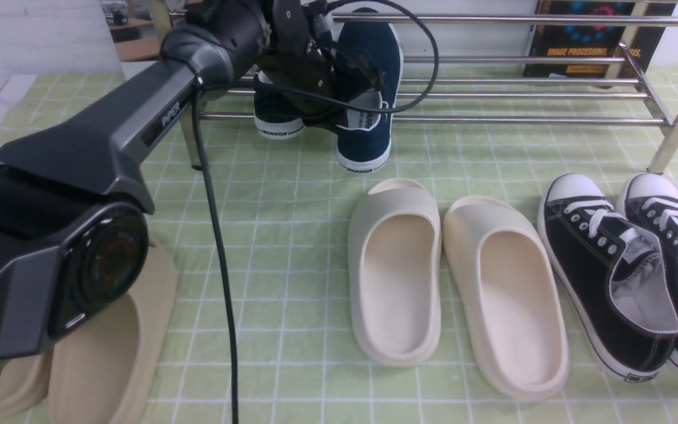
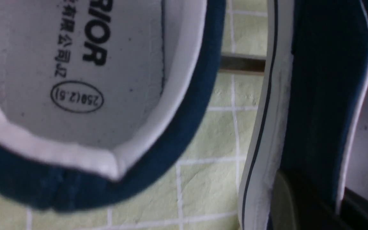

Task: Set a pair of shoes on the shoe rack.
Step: Use the left arm to put a shoe into the shoe rack

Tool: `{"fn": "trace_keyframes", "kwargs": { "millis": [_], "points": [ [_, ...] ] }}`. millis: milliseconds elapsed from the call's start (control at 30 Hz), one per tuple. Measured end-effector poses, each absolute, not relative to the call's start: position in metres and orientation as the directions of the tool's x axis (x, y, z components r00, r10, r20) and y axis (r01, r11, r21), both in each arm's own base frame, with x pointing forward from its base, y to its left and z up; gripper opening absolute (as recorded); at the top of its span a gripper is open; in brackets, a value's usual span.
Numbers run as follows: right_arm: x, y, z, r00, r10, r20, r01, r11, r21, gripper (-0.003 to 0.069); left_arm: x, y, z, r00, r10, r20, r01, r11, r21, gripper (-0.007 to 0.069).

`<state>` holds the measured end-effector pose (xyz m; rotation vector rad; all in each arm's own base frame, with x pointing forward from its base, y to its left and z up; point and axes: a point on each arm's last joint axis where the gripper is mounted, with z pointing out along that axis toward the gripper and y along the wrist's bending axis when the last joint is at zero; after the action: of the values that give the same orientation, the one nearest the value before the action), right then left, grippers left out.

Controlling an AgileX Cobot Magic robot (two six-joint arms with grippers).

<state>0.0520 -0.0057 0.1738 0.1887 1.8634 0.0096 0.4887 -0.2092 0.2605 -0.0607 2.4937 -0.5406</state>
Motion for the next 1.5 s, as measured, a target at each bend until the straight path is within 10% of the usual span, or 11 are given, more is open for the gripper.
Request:
{"fn": "trace_keyframes", "kwargs": {
  "millis": [467,967,1267,1500],
  "points": [
    [0.052,-0.006,0.174,-0.284,0.135,-0.949,0.125,0.987,0.103,0.0239,0.497,-0.21,0.253,-0.799,-0.17,-0.577,0.086,0.917,-0.389,0.0021],
    [0.052,-0.006,0.174,-0.284,0.135,-0.949,0.125,0.987,0.103,0.0239,0.483,-0.203,0.302,-0.757,-0.167,-0.632,0.119,0.915,-0.384,0.0302],
    [0.052,-0.006,0.174,-0.284,0.135,-0.949,0.125,0.987,0.103,0.0239,0.441,-0.212,0.339,-0.809,0.053,-0.585,0.267,0.92,-0.286,0.0126],
    [0.052,-0.006,0.174,-0.284,0.135,-0.949,0.125,0.987,0.103,0.0239,0.442,-0.249,0.272,-0.88,0.208,-0.427,0.343,0.9,-0.268,-0.0013]
  ]
}}
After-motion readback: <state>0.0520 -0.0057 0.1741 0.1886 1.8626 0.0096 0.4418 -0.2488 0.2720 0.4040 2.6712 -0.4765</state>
